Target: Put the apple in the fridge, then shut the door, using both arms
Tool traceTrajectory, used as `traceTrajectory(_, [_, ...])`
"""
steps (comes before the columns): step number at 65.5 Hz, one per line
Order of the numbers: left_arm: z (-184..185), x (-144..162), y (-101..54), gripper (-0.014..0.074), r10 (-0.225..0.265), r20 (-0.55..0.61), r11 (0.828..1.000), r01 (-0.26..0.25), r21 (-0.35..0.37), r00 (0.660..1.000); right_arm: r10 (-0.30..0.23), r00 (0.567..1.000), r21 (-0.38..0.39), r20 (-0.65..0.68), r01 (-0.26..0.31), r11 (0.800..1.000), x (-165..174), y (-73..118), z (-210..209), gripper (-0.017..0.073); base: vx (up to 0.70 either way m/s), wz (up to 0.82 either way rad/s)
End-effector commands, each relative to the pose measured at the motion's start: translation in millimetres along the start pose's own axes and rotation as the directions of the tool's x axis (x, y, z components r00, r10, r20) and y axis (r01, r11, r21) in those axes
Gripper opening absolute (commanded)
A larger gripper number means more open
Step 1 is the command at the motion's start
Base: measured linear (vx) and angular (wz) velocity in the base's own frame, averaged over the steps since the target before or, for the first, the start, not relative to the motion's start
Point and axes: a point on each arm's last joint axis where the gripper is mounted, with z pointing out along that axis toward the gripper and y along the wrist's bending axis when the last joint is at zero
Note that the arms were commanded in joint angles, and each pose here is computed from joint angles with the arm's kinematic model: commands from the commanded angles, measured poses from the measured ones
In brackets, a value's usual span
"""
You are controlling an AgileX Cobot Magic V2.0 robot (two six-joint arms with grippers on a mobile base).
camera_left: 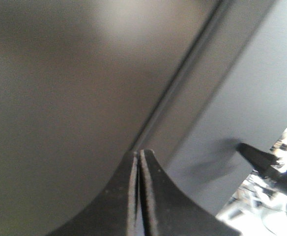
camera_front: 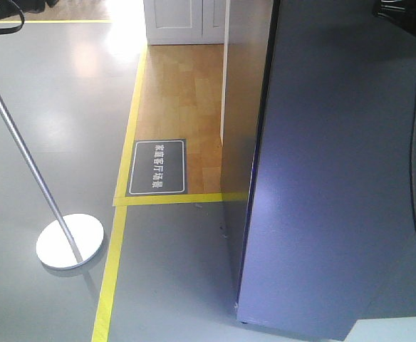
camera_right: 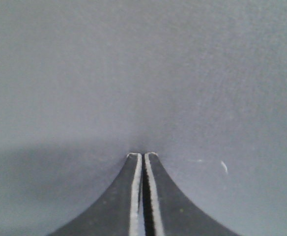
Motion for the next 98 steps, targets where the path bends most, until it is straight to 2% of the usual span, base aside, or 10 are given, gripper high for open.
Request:
traceTrajectory(1, [-11.1, -24.2, -28.8, 0.0004, 0.013, 0.103, 1.0, -0.015, 0.021, 0.995, -0.017, 0.996, 0.035, 0.092, 0.014, 0.999, -24.4, -3.3, 3.2, -0.0003, 0.0, 0.0])
traceTrajectory(13, [-11.1, -24.5, -25.6, 0.0004, 0.032, 0.106, 0.999, -0.03, -0.017, 0.994, 0.021, 0.996, 0.02, 0.086, -0.023, 1.0, -24.1, 0.2, 19.0, -0.0003, 0.0, 0.0])
traceTrajectory(23, [-10.9, -21.7, -23.2, 0.0004, 0.075, 0.073, 0.996, -0.072, -0.045, 0.995, 0.017, 0.998, -0.032, 0.063, -0.015, 0.999, -22.9, 6.7, 29.9, -0.0003, 0.0, 0.0])
traceTrajectory(37, [-11.1, -20.6, -19.3, 0.0004, 0.115, 0.054, 0.99, -0.11, -0.089, 0.992, -0.022, 0.999, -0.114, 0.033, 0.026, 0.993, -23.9, 15.3, 33.3, -0.0003, 0.0, 0.0])
traceTrajectory(49, [-12.8, -21.4, -24.8, 0.0004, 0.12, 0.049, 0.991, -0.117, -0.069, 0.992, -0.071, 0.996, -0.231, 0.061, 0.083, 0.969, -52.3, 24.3, 4.5, -0.0003, 0.0, 0.0])
traceTrajectory(60, [-19.5, -24.9, -42.6, 0.0004, 0.151, 0.036, 0.988, -0.15, -0.021, 0.988, -0.106, 0.989, -0.377, 0.104, 0.138, 0.916, -87.1, 34.8, -40.7, -0.0003, 0.0, 0.0])
traceTrajectory(71, [-30.5, -26.3, -69.9, 0.0003, 0.212, -0.008, 0.975, -0.211, 0.063, 0.977, -0.132, 0.98, -0.508, 0.149, 0.19, 0.84, -116.5, 43.1, -92.5, -0.0003, 0.0, 0.0])
traceTrajectory(86, [-56.2, -19.1, -116.9, -0.0008, 0.375, -0.143, 0.915, -0.341, 0.213, 0.916, -0.173, 0.969, -0.633, 0.178, 0.247, 0.734, -139.6, 48.4, -159.2, -0.0003, 0.0, 0.0])
traceTrajectory(95, [-75.3, -11.7, -145.9, -0.0008, 0.44, -0.203, 0.872, -0.362, 0.33, 0.875, -0.214, 0.967, -0.676, 0.14, 0.251, 0.693, -143.4, 47.9, -191.1, -0.0003, 0.0, 0.0])
traceTrajectory(98, [-81.4, -8.7, -152.8, -0.0008, 0.446, -0.209, 0.866, -0.361, 0.346, 0.87, -0.241, 0.961, -0.681, 0.135, 0.267, 0.682, -144.0, 46.9, -201.0, -0.0003, 0.0, 0.0])
